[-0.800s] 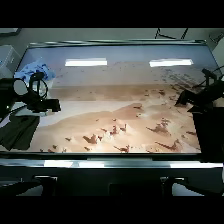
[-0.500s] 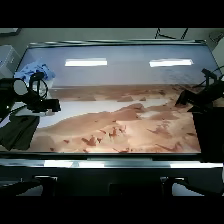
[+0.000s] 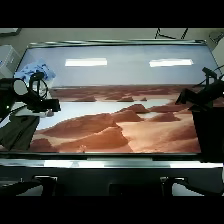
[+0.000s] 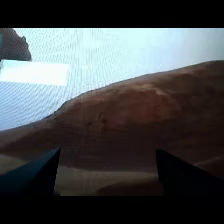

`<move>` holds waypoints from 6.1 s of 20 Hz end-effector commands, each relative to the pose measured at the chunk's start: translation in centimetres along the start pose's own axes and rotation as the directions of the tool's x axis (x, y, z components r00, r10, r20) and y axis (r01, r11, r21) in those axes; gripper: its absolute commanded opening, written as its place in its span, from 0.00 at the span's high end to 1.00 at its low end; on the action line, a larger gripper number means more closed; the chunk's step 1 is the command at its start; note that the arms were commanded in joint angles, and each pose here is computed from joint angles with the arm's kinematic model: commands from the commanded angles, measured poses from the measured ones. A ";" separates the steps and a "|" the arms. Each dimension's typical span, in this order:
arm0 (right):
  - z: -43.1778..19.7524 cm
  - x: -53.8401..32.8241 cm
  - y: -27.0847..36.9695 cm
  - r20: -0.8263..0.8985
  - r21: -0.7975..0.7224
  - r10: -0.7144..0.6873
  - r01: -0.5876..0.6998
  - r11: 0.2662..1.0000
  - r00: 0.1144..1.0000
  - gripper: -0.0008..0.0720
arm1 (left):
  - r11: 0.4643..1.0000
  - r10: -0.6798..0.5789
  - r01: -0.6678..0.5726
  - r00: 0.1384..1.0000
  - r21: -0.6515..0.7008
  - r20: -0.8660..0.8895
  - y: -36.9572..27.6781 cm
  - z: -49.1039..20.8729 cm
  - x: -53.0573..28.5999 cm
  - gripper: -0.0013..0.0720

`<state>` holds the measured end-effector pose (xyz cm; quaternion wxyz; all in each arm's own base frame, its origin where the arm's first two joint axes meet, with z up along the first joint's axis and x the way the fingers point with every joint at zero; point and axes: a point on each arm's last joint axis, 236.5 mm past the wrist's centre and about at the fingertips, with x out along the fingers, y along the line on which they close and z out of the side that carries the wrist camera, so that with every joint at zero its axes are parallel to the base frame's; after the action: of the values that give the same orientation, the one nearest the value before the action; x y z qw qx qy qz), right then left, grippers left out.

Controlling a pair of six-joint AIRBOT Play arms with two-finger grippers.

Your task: Fold the clothes and pants, and hang the long-sleeved shirts on hangers.

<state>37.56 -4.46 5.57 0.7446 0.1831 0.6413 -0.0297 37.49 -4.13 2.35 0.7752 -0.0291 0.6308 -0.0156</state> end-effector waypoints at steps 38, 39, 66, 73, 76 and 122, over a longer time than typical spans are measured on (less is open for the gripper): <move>-1.6 0.0 3.7 -0.075 0.088 0.158 -0.151 0.985 0.985 0.07 | 0.798 0.178 0.364 0.619 -0.480 0.765 21.5 4.6 -21.6 0.95; -2.1 0.0 3.7 -0.097 0.088 0.160 -0.152 0.985 0.982 0.07 | 0.845 0.136 0.361 0.570 -0.395 0.811 17.6 4.9 -24.3 0.95; -9.3 9.7 6.2 -0.294 -0.086 0.086 -0.116 0.990 0.952 0.03 | 0.832 -0.552 0.553 0.833 0.043 -0.042 -15.0 -4.9 0.8 0.14; -10.2 11.6 6.0 -0.358 -0.057 0.090 -0.118 0.991 0.929 0.03 | 0.801 -0.598 0.584 0.792 -0.135 -0.121 -12.4 -8.1 6.5 0.14; -10.5 11.4 6.4 -0.373 -0.048 0.107 -0.134 0.990 0.922 0.03 | 0.759 -0.648 0.633 0.757 -0.149 -0.084 -14.9 -7.6 8.5 0.14; -1.1 -35.9 16.3 0.840 -0.364 0.329 0.000 0.931 0.431 0.94 | 0.879 -0.476 0.231 0.341 0.418 0.811 -8.4 1.9 -40.8 0.95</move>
<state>31.29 3.71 46.45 0.9906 0.0863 0.0913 0.0538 27.40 -9.05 50.87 0.9708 -0.0875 -0.0521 -0.2171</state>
